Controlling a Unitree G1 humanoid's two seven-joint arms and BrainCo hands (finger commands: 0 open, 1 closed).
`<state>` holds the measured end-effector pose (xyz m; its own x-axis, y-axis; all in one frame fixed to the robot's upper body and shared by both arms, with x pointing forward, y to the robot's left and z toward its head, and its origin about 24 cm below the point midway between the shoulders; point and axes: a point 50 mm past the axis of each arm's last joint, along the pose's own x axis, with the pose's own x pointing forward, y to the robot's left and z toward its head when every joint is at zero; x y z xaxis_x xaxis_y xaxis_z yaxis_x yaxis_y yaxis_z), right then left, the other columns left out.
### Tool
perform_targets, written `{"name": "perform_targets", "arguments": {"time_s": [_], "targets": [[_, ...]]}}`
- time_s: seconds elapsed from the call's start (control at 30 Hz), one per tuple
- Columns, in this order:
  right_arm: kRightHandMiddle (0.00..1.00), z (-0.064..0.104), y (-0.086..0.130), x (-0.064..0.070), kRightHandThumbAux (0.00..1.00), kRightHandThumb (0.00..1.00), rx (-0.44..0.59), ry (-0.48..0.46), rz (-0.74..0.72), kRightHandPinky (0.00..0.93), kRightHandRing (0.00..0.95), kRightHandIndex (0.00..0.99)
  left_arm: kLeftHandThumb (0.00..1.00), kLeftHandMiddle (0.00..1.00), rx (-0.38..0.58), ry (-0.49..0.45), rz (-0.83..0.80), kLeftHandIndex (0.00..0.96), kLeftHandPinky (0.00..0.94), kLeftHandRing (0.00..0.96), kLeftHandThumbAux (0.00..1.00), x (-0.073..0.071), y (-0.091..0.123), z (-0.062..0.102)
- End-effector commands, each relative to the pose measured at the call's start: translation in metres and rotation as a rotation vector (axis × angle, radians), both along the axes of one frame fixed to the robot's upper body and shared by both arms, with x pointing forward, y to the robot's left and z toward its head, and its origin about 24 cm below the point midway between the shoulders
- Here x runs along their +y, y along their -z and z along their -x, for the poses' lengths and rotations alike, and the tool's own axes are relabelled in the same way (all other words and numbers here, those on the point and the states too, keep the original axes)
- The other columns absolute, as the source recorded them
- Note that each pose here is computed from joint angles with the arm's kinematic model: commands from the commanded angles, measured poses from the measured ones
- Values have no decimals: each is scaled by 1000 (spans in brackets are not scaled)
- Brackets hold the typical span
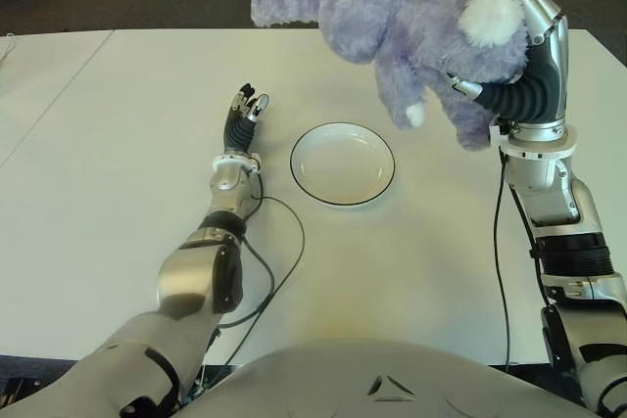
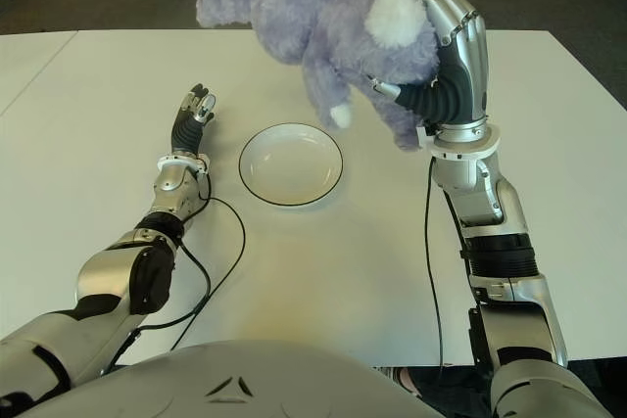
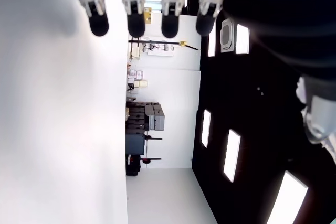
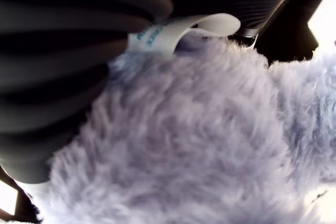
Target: Put the doll into the plate.
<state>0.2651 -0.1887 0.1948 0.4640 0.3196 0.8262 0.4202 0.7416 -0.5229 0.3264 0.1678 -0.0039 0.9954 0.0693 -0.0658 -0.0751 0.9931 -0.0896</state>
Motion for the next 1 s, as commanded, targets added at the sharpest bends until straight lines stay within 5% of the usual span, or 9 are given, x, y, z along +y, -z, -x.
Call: {"name": "perform_targets", "arguments": {"time_s": [0.03, 0.27, 0.6, 0.83, 1.0], "targets": [[843, 6, 3, 2, 712, 709, 74, -89, -19, 853, 850, 440, 0, 76, 440, -25, 86, 29, 41, 58, 447, -6, 91, 79], [849, 8, 36, 14, 711, 710, 135, -146, 2, 855, 865, 440, 0, 75, 429, -20, 70, 31, 33, 56, 448, -6, 90, 80], [862, 4, 52, 24, 710, 710, 188, -188, 122, 869, 875, 440, 0, 70, 420, -26, 86, 29, 31, 52, 444, -10, 89, 79], [869, 1, 79, 40, 712, 706, 300, -234, 172, 872, 877, 439, 0, 66, 430, -33, 98, 27, 45, 54, 444, -12, 90, 79], [874, -6, 103, 37, 714, 702, 391, -211, 192, 876, 880, 438, 0, 64, 431, -30, 111, 23, 36, 50, 442, -13, 90, 79]]}}
